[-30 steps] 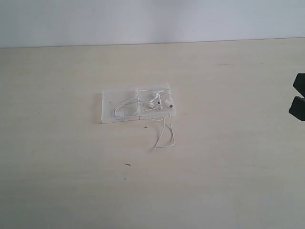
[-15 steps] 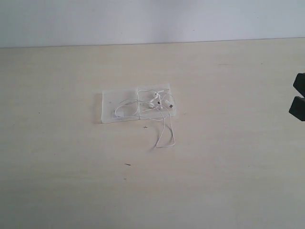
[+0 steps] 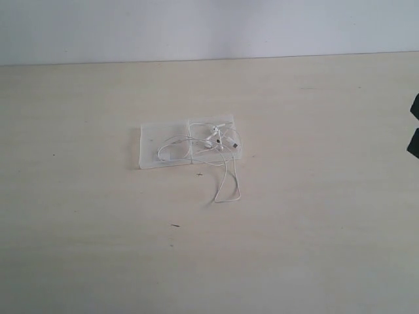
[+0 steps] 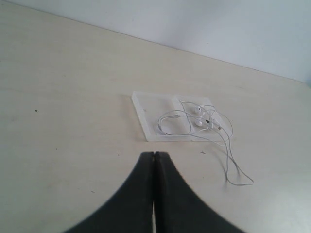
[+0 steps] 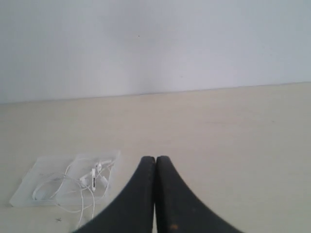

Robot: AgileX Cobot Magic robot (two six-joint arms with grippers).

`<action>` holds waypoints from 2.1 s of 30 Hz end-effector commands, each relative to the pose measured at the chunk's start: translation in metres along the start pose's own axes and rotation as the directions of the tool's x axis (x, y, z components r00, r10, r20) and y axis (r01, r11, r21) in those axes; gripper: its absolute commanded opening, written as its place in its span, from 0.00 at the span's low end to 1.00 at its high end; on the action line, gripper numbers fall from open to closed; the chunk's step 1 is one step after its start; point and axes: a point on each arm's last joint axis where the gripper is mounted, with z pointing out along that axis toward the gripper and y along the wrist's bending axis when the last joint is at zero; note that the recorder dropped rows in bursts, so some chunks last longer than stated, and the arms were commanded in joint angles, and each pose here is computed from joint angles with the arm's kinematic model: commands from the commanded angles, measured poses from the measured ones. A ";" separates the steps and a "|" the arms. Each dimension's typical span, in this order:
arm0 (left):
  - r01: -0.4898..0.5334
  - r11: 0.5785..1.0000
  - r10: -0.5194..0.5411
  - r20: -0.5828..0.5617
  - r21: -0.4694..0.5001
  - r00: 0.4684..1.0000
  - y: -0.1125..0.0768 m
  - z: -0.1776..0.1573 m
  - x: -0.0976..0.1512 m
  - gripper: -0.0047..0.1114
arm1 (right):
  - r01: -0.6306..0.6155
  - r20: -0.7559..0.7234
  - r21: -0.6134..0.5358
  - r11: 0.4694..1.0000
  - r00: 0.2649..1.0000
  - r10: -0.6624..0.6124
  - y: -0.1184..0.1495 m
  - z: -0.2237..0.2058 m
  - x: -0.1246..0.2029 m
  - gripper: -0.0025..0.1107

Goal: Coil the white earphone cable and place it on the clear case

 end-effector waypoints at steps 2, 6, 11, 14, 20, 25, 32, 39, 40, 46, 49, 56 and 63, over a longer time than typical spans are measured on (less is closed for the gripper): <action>0.000 1.000 0.000 0.001 0.008 1.000 0.000 -0.001 0.002 0.04 | 0.076 0.092 0.004 0.997 0.993 -0.076 -0.005 -0.017 0.008 0.02; 0.000 1.000 0.000 0.001 0.008 1.000 0.000 -0.001 0.002 0.04 | 0.091 0.153 0.038 0.995 0.984 -0.096 -0.016 -0.031 0.028 0.02; 0.000 1.000 0.000 0.001 0.008 1.000 0.000 -0.001 0.002 0.04 | 0.049 0.305 0.090 0.995 0.949 -0.074 -0.025 -0.048 0.035 0.02; 0.000 1.000 0.000 0.001 0.008 1.000 0.000 -0.001 0.002 0.04 | 0.080 0.342 0.060 0.995 0.935 -0.095 -0.022 -0.058 0.036 0.02; -0.002 1.000 0.002 0.001 0.008 1.000 0.000 -0.001 0.002 0.04 | 0.120 0.190 -0.139 0.983 0.977 -0.093 -0.006 -0.064 0.057 0.02; -0.002 1.000 0.002 0.001 0.008 1.000 0.000 -0.001 0.002 0.04 | 0.298 0.246 -0.044 0.954 0.928 -0.278 -0.011 -0.064 0.053 0.02; -0.002 1.000 0.002 0.001 0.008 1.000 0.000 -0.001 0.002 0.04 | 0.273 0.228 -0.004 0.962 0.937 -0.264 -0.015 -0.063 0.053 0.02; -0.002 1.000 0.002 0.000 0.011 1.000 -0.001 -0.001 0.002 0.04 | 0.192 0.066 0.046 0.980 0.979 -0.195 -0.024 -0.061 0.066 0.02; -0.002 1.000 0.002 0.000 0.011 1.000 -0.001 -0.001 0.002 0.04 | 0.190 0.066 0.045 0.981 0.979 -0.193 -0.024 -0.061 0.066 0.02; -0.006 1.000 0.006 -0.001 0.010 1.000 -0.001 -0.001 0.002 0.04 | 0.190 0.068 0.045 0.981 0.979 -0.193 -0.024 -0.061 0.066 0.02; -0.006 1.000 0.006 -0.001 0.010 1.000 -0.001 -0.001 0.002 0.04 | 0.190 0.068 0.045 0.981 0.979 -0.193 -0.024 -0.061 0.066 0.02; -0.007 1.000 0.007 -0.002 0.013 1.000 -0.001 -0.001 0.002 0.04 | 0.190 0.068 0.045 0.981 0.979 -0.193 -0.024 -0.061 0.066 0.02; -0.012 1.000 0.012 -0.008 0.028 1.000 -0.002 -0.001 0.003 0.04 | 0.190 0.068 0.045 0.981 0.979 -0.193 -0.024 -0.061 0.066 0.02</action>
